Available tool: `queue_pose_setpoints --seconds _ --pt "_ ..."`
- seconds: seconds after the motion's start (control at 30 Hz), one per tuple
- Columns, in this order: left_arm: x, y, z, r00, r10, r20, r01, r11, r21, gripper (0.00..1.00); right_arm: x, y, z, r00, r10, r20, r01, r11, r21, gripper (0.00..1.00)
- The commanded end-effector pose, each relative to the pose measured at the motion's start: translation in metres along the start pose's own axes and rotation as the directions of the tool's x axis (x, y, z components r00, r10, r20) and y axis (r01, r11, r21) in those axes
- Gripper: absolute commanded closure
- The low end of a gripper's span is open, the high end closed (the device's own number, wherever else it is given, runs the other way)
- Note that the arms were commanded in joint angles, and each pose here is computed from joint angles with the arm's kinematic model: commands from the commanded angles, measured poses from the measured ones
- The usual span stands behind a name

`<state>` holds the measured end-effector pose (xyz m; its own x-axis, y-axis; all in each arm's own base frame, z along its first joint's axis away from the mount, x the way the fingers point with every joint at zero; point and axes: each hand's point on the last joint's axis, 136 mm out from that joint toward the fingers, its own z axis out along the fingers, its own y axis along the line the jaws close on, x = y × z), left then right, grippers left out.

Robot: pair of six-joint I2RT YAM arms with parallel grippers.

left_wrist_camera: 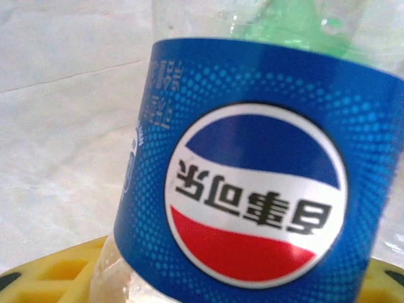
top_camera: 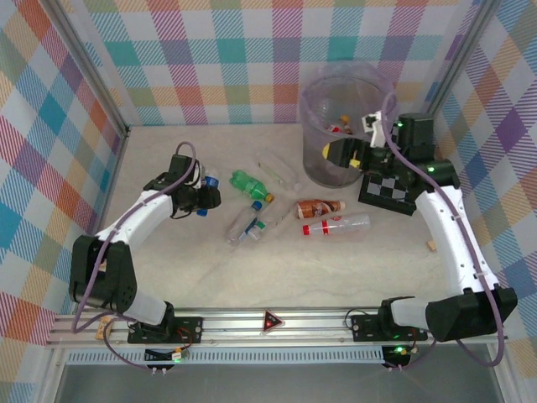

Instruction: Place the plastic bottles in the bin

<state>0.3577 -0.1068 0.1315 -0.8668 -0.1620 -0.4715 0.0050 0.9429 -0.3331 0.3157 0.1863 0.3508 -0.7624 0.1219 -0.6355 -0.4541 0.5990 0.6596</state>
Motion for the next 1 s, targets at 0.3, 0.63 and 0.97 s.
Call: queue_pose_setpoints --seconds 0.3,0.63,0.97 --pt "-0.007 -0.133 -0.054 0.996 -0.083 0.033 0.050 0.819 0.572 0.46 0.006 0.035 0.106 0.996 0.016 -0.083 -0.033 0.978 -0.208 0.00" --pt "0.005 -0.207 -0.058 1.000 -0.010 0.006 0.003 0.702 0.712 0.46 0.022 0.020 0.159 0.987 0.027 -0.159 -0.056 0.982 -0.181 0.00" --pt "0.009 -0.224 -0.054 1.000 0.027 -0.015 -0.007 0.677 0.736 0.46 0.028 0.015 0.169 0.981 0.054 -0.185 -0.091 0.976 -0.197 0.26"
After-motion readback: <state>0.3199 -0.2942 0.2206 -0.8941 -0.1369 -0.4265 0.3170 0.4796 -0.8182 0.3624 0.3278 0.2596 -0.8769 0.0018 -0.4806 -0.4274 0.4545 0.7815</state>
